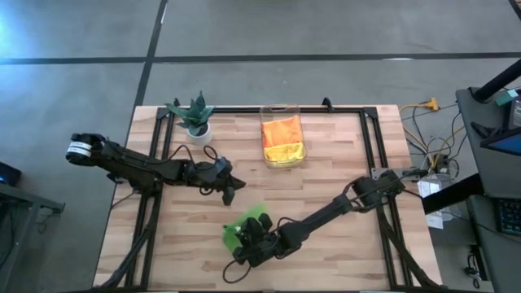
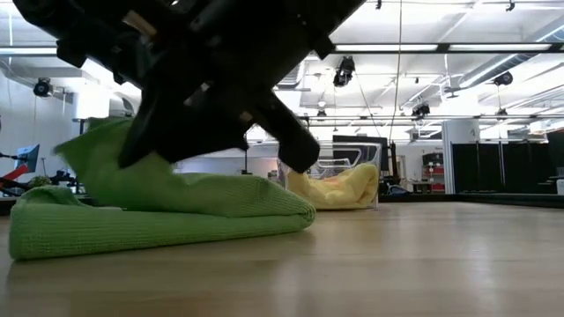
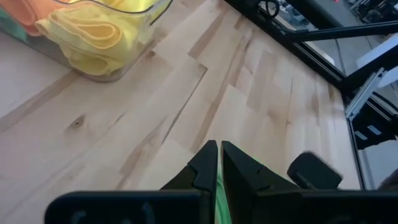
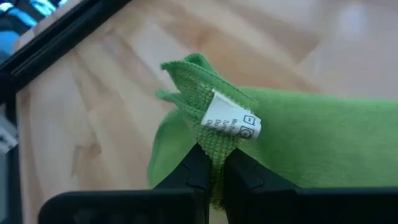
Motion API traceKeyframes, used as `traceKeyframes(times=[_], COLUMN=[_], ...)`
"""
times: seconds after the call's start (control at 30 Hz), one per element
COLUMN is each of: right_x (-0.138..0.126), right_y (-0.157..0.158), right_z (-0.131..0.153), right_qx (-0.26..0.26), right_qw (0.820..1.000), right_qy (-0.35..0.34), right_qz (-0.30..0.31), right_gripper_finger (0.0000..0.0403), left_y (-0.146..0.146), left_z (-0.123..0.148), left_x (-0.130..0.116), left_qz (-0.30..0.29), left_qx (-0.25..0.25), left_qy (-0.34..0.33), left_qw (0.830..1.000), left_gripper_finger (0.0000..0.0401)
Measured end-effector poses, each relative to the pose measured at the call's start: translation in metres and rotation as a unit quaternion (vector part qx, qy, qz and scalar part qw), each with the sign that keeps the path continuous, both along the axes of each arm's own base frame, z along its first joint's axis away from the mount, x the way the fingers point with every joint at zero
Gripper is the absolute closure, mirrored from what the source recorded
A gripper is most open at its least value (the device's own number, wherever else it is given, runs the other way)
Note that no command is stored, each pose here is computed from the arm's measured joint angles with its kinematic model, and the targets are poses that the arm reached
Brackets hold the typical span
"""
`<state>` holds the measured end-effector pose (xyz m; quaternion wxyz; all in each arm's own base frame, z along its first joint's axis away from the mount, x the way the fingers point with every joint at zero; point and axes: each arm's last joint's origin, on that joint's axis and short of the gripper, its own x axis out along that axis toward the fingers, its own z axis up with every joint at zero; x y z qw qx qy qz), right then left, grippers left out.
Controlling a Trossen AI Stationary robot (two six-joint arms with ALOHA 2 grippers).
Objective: Fold microfiber towels
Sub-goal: Fold the green towel
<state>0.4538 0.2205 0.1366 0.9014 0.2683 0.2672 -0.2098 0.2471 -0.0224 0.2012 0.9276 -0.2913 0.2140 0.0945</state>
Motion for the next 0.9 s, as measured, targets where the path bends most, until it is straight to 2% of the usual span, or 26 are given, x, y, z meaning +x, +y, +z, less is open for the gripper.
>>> traceKeyframes(times=[0.2,0.53,0.73,0.9], right_x=[0.000,0.004,0.012,0.018], right_y=[0.002,0.002,0.003,-0.003], right_z=[-0.005,0.000,0.021,0.031], right_qx=[0.039,0.091,0.105,0.173], right_qw=[0.999,0.995,0.993,0.981], right_qy=[0.014,0.021,-0.003,0.032], right_qz=[0.014,0.042,0.047,0.080], right_gripper_finger=[0.0376,0.0297,0.0271,0.0259], left_y=[0.000,-0.001,-0.001,-0.001], left_z=[0.000,0.001,0.001,0.002], left_x=[0.000,0.000,0.001,0.001], left_qz=[-0.005,-0.007,-0.016,-0.019], left_qx=[-0.003,-0.006,-0.011,-0.012], left_qy=[0.000,-0.005,-0.008,-0.008], left_qw=[1.000,1.000,1.000,1.000], left_gripper_finger=[0.0395,0.0395,0.0395,0.0395])
